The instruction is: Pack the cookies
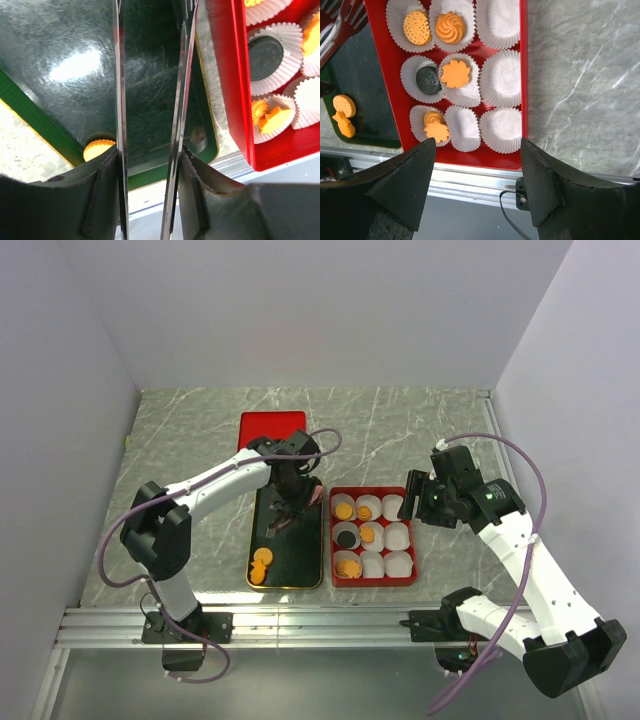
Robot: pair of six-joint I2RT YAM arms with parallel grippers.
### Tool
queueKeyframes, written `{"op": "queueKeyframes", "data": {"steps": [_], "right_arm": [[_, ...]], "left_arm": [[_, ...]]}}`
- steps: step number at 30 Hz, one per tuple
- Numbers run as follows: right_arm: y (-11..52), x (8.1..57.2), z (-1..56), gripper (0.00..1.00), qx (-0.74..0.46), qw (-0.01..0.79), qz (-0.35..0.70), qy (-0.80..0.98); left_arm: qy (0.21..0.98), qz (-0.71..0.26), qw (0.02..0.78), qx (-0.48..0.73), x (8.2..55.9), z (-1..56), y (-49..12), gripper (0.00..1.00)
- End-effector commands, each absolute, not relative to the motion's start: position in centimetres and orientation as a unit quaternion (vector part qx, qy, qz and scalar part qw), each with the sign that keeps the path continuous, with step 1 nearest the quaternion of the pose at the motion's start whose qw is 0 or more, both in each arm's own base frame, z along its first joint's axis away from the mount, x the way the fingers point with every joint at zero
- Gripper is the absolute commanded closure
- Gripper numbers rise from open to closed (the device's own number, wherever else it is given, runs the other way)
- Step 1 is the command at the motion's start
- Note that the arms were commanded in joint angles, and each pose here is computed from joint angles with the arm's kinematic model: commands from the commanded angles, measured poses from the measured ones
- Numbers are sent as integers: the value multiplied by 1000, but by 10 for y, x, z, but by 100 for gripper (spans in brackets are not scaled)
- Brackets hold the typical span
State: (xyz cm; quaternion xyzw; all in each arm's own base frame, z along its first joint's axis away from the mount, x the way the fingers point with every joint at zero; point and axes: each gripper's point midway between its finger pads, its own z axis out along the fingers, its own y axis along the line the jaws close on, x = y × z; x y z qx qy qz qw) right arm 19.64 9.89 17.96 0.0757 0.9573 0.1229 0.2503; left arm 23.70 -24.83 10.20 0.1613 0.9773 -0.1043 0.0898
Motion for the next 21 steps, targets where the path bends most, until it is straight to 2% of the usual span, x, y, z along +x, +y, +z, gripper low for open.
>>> {"op": "queueKeyframes", "data": {"steps": [1, 10, 21], "right_arm": [[97, 207, 190, 25, 75, 278, 120, 950], [97, 207, 191, 25, 75, 277, 121, 950], [101, 205, 192, 25, 71, 276, 132, 950]], "left_arm": [[971, -134, 86, 178, 235, 103, -257, 53], [972, -152, 69, 167, 222, 93, -258, 67], [975, -119, 120, 142, 232, 129, -240, 72]]}}
